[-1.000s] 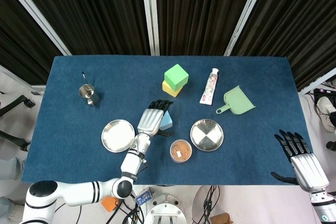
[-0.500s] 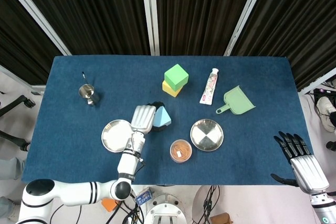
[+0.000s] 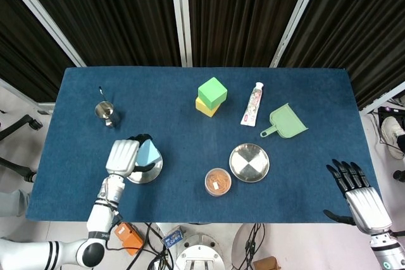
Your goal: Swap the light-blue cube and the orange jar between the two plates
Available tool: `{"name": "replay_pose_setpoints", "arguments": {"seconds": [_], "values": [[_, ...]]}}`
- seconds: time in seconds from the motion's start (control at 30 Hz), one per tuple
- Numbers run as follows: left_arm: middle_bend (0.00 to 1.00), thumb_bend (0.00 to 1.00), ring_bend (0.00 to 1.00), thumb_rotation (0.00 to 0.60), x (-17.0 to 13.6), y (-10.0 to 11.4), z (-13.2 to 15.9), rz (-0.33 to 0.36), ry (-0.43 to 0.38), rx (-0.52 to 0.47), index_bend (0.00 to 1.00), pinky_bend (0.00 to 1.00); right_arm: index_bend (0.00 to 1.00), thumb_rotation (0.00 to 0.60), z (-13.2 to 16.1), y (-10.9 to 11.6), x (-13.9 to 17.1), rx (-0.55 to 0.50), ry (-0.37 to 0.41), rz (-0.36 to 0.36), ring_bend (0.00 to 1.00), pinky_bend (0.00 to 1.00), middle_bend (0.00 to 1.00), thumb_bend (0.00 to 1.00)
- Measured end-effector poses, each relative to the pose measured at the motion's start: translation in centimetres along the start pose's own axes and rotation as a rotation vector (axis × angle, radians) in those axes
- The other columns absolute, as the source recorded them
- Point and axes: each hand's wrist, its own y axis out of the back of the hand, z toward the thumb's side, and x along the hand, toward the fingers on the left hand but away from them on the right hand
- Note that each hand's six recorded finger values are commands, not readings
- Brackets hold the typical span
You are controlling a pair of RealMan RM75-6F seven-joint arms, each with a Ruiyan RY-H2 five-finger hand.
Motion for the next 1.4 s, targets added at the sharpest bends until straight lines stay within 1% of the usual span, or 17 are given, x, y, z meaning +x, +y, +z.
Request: {"name": "replay_pose_setpoints", "arguments": {"seconds": [0.1, 0.23, 0.33, 0.43, 0.57, 0.63, 0.67, 0.77, 0.9, 1.0, 1.1, 1.23, 1.27, 1.3, 1.33, 1.37, 1.4], "values": [[0.49, 0.21, 0.50, 0.600, -0.1, -1.0, -0.6, -0.025, -0.007, 0.021, 0.43, 0.65, 0.00, 0.519, 0.4, -0.5, -0.3, 0.007, 0.008, 0.016, 0.00, 0.00, 0.00, 0.20], [0.33, 0.09, 0.32, 0.600, -0.5, -2.4, -1.1, -0.074, -0.015, 0.047, 0.30, 0.57, 0.00, 0.519, 0.8, -0.9, -0.8, 0.011, 0.025, 0.030, 0.00, 0.00, 0.00, 0.20], [0.24, 0.03, 0.22, 0.600, -0.9, -2.5, -1.4, -0.087, -0.017, 0.051, 0.22, 0.51, 0.00, 0.521, 1.4, -1.0, -1.3, 0.008, 0.046, 0.025, 0.00, 0.00, 0.00, 0.20], [0.19, 0.00, 0.16, 0.600, -1.5, -2.0, -1.4, -0.091, -0.026, 0.052, 0.16, 0.43, 0.00, 0.520, 2.4, -1.1, -2.1, 0.013, 0.085, 0.022, 0.00, 0.00, 0.00, 0.20], [0.16, 0.00, 0.13, 0.597, -2.6, -0.3, -1.5, -0.053, -0.048, 0.062, 0.11, 0.38, 0.00, 0.519, 5.1, -1.1, -3.7, 0.015, 0.181, 0.022, 0.00, 0.00, 0.00, 0.20], [0.15, 0.00, 0.12, 0.588, -3.5, 1.3, -1.9, -0.005, -0.056, 0.075, 0.11, 0.36, 0.00, 0.519, 6.9, -1.1, -4.8, 0.010, 0.233, 0.027, 0.00, 0.00, 0.00, 0.20], [0.15, 0.00, 0.12, 0.587, -3.7, 1.8, -2.1, 0.008, -0.056, 0.078, 0.11, 0.36, 0.00, 0.518, 7.6, -1.1, -5.3, 0.008, 0.254, 0.031, 0.00, 0.00, 0.00, 0.20], [0.15, 0.00, 0.12, 0.578, -5.4, 4.0, -3.3, 0.076, -0.052, 0.095, 0.11, 0.35, 0.00, 0.518, 10.3, -1.6, -7.1, 0.005, 0.320, 0.061, 0.00, 0.00, 0.00, 0.20], [0.15, 0.00, 0.12, 0.577, -8.0, 6.6, -5.7, 0.154, -0.020, 0.089, 0.11, 0.34, 0.00, 0.519, 14.2, -3.0, -10.1, 0.007, 0.393, 0.134, 0.00, 0.00, 0.00, 0.20], [0.15, 0.00, 0.12, 0.579, -9.6, 7.2, -7.7, 0.175, 0.021, 0.040, 0.11, 0.34, 0.00, 0.520, 17.0, -4.6, -12.5, 0.002, 0.418, 0.197, 0.00, 0.00, 0.00, 0.20], [0.15, 0.00, 0.12, 0.580, -10.8, 7.4, -9.6, 0.179, 0.059, -0.003, 0.11, 0.34, 0.00, 0.520, 19.8, -6.1, -14.8, -0.022, 0.424, 0.247, 0.00, 0.00, 0.00, 0.20], [0.15, 0.00, 0.12, 0.582, -11.9, 7.5, -11.8, 0.177, 0.096, -0.009, 0.11, 0.34, 0.00, 0.518, 23.1, -8.0, -17.0, -0.035, 0.429, 0.307, 0.00, 0.00, 0.00, 0.20], [0.15, 0.00, 0.12, 0.583, -12.0, 7.6, -12.0, 0.177, 0.097, -0.005, 0.11, 0.34, 0.00, 0.519, 23.7, -8.4, -17.4, -0.036, 0.430, 0.321, 0.00, 0.01, 0.00, 0.20], [0.15, 0.00, 0.12, 0.584, -12.0, 7.6, -12.0, 0.176, 0.094, -0.005, 0.11, 0.34, 0.01, 0.520, 24.5, -8.8, -17.7, -0.036, 0.434, 0.338, 0.02, 0.06, 0.03, 0.22], [0.15, 0.00, 0.12, 0.585, -12.0, 7.6, -12.0, 0.177, 0.091, -0.007, 0.11, 0.34, 0.08, 0.522, 25.0, -9.0, -18.0, -0.034, 0.439, 0.348, 0.10, 0.17, 0.10, 0.26], [0.15, 0.00, 0.12, 0.581, -12.0, 7.7, -12.0, 0.176, 0.089, -0.007, 0.11, 0.34, 0.24, 0.547, 25.5, -9.1, -18.2, -0.028, 0.447, 0.354, 0.27, 0.37, 0.25, 0.32], [0.15, 0.00, 0.12, 0.583, -12.0, 7.6, -12.0, 0.173, 0.089, -0.007, 0.11, 0.34, 0.36, 0.563, 25.9, -9.2, -18.4, -0.020, 0.456, 0.357, 0.39, 0.49, 0.34, 0.35]]}}
